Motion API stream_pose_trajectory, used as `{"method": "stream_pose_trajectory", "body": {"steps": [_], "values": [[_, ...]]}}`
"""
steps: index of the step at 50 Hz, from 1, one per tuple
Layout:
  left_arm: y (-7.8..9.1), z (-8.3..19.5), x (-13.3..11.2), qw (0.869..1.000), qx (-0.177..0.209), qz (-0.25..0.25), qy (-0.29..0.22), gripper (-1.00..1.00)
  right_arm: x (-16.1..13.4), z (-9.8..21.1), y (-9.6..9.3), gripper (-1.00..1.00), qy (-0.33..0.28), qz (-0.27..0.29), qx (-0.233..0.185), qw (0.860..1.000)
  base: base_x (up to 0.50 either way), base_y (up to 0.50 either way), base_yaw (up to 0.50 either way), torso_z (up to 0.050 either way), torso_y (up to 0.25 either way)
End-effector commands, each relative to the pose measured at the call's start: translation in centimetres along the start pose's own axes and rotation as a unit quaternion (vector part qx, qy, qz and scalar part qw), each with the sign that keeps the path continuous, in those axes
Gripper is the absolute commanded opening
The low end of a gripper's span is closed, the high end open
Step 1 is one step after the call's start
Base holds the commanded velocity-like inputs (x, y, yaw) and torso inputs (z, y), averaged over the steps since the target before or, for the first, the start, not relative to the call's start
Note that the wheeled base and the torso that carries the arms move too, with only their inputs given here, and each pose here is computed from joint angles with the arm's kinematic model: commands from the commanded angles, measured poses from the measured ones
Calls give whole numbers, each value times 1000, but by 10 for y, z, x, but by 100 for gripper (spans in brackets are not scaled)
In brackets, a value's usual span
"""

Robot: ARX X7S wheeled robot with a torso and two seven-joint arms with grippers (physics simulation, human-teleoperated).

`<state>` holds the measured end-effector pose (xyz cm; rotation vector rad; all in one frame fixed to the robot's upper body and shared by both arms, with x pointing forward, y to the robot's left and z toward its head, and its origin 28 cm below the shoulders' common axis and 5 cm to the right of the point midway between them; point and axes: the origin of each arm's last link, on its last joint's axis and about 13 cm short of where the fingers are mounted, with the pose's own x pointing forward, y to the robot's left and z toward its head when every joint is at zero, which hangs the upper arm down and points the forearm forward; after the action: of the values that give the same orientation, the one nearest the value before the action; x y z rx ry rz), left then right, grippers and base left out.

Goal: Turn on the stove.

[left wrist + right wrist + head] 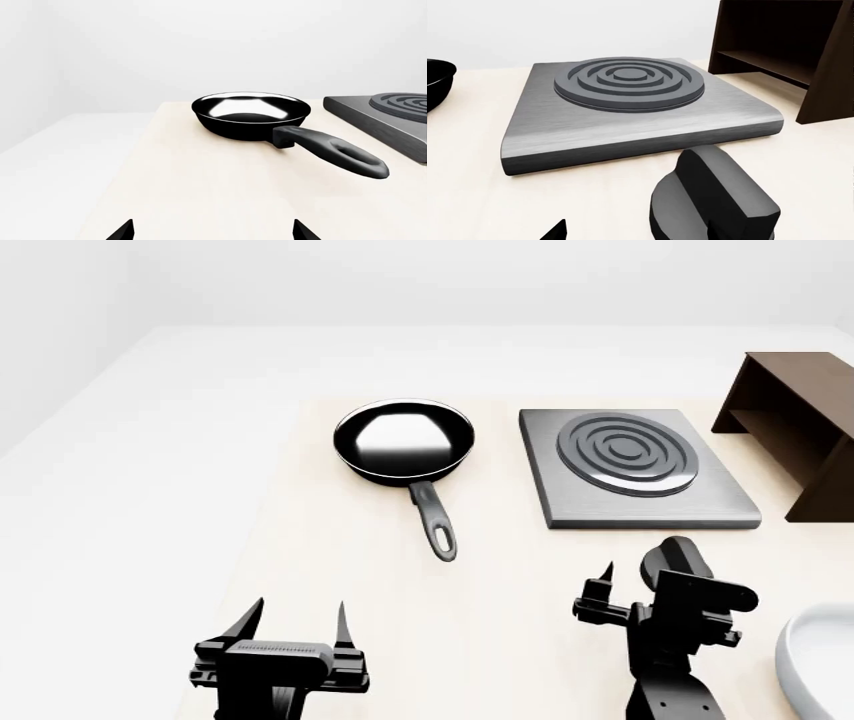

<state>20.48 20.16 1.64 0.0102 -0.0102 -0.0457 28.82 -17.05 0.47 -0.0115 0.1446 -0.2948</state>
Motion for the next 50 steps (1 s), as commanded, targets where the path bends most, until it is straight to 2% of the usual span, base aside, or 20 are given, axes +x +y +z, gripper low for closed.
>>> {"method": "stream_pose_trajectory", "body": {"steps": [1,37,50], "values": [[0,0,0,1000,1,1,0,100,7,-1,-2,100,5,-10,-2,1000,0,0,0,0,0],[0,2,-1,1000,-1,-1,-3,100,22,-4,-15,100,16,-40,-5,999,0,0,0,0,0],[-1,1,-1,1000,1,-2,-1,100,25,1,-15,100,9,-41,-10,999,0,0,0,0,0]]}}
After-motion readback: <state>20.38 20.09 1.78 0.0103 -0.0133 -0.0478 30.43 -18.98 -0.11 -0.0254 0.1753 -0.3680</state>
